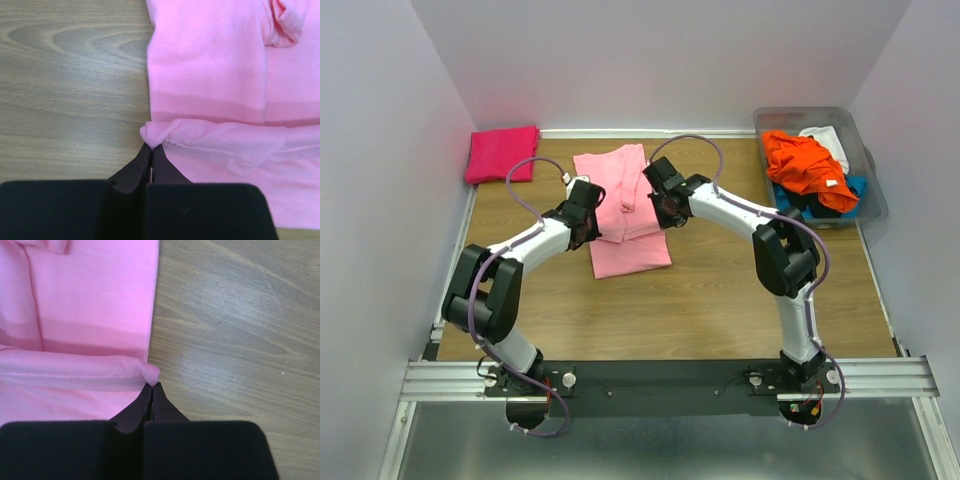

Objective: Fold and stack the t-shirts
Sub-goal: Fold the tshirt

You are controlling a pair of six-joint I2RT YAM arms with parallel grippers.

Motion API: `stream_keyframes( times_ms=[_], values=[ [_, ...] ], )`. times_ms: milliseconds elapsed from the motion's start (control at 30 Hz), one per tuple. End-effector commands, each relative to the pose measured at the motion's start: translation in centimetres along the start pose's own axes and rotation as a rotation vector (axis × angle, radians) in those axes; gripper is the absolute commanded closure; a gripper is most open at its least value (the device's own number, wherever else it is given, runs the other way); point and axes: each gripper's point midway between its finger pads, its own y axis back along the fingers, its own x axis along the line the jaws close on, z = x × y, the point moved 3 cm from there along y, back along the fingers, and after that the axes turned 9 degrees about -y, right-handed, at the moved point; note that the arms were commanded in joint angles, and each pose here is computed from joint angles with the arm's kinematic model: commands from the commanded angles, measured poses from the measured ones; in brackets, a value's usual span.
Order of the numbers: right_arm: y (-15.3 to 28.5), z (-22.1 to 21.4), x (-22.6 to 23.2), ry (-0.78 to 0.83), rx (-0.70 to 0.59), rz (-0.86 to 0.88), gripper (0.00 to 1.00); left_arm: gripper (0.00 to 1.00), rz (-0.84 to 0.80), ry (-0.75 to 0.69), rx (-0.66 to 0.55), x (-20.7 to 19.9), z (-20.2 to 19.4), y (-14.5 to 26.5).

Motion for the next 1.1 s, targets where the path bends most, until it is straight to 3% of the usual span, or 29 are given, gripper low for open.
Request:
stream_keyframes(
  times_ms=[0,500,1067],
  values=[
    [-1.6,0.6,-1.6,-0.021,-0.02,-0.073,0.99,1.0,0.083,0.004,-0.012,1.5,0.0,-1.4],
    [-2.8,0.9,-1.3,-0.055,-0.034,-0.069,0.99,1.0,0.127,0.052,0.019,2.2,-1.1,-2.7],
    [-0.7,3.8,-1.4,-0.082,-0.136,-0.08,0.99,1.0,0.131,0.1,-0.066,2.5,1.4,-1.0]
  ],
)
